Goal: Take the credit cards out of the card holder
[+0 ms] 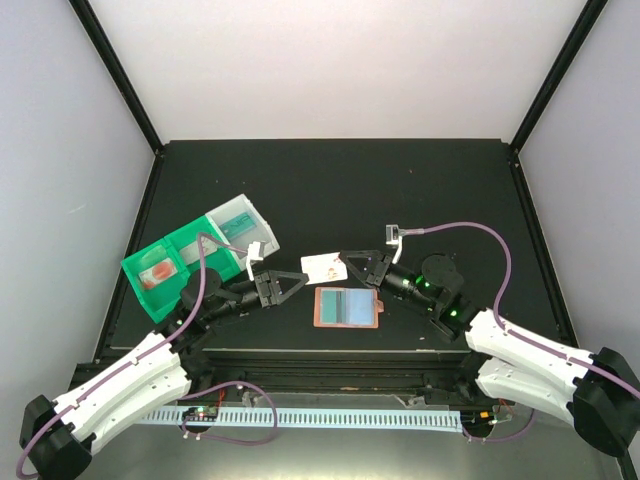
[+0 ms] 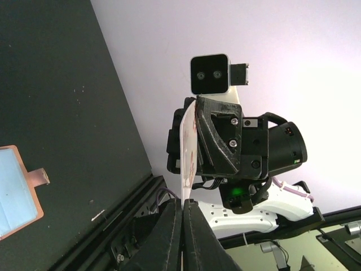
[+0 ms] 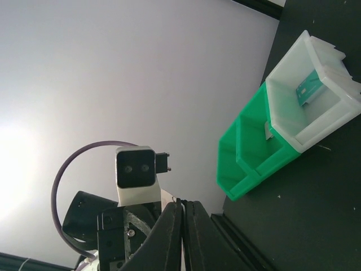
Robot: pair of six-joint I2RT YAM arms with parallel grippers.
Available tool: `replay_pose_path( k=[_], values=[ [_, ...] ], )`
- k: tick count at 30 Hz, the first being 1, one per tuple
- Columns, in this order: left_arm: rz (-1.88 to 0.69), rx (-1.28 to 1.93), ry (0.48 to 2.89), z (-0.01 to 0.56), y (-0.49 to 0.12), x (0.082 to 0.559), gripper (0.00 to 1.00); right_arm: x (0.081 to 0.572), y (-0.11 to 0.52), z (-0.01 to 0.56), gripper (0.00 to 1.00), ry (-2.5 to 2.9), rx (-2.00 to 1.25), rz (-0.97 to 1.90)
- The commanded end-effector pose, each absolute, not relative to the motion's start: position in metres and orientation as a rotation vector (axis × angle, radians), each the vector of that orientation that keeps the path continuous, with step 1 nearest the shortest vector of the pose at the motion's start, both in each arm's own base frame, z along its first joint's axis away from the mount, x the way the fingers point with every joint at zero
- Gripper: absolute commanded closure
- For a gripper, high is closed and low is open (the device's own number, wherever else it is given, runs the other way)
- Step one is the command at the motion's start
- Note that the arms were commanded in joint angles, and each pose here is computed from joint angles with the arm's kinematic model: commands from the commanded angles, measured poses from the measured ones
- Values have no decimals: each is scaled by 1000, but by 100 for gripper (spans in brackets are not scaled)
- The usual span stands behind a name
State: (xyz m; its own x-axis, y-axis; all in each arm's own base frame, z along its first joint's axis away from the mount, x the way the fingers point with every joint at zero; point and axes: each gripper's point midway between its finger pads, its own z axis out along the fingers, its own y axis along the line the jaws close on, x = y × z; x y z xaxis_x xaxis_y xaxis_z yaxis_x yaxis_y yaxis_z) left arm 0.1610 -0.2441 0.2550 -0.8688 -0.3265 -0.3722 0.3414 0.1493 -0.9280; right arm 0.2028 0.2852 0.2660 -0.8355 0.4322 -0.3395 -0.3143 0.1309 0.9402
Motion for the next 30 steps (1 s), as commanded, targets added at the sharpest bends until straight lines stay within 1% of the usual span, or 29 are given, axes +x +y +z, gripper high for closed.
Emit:
replay_pose_path(
  k=[1, 3, 7, 9, 13, 20, 25, 30],
  values=[
    [-1773, 31, 1900, 262, -243, 162, 99, 205, 279, 269, 94, 1824, 113, 1741],
    [-1766, 33, 1906, 260, -242, 162, 98, 203, 278, 270, 85, 1815, 93, 1728],
    [-1732, 44, 1918, 260, -241, 163, 98, 200, 276, 267, 72, 1834, 45, 1677],
    [-1714, 49, 1930, 259, -239, 164, 98, 199, 273, 260, 63, 1858, 35, 1643],
    [-1666, 56, 1967, 255, -233, 166, 99, 194, 265, 247, 42, 1882, 25, 1593],
    [-1532, 38, 2028, 256, -210, 179, 98, 184, 258, 241, 1, 1901, -113, 1488],
    [-1421, -16, 2107, 249, -188, 193, 99, 183, 249, 243, 0, 1891, -124, 1423],
    [-1371, -65, 2143, 246, -167, 205, 98, 182, 245, 241, 0, 1897, -128, 1400]
  ],
)
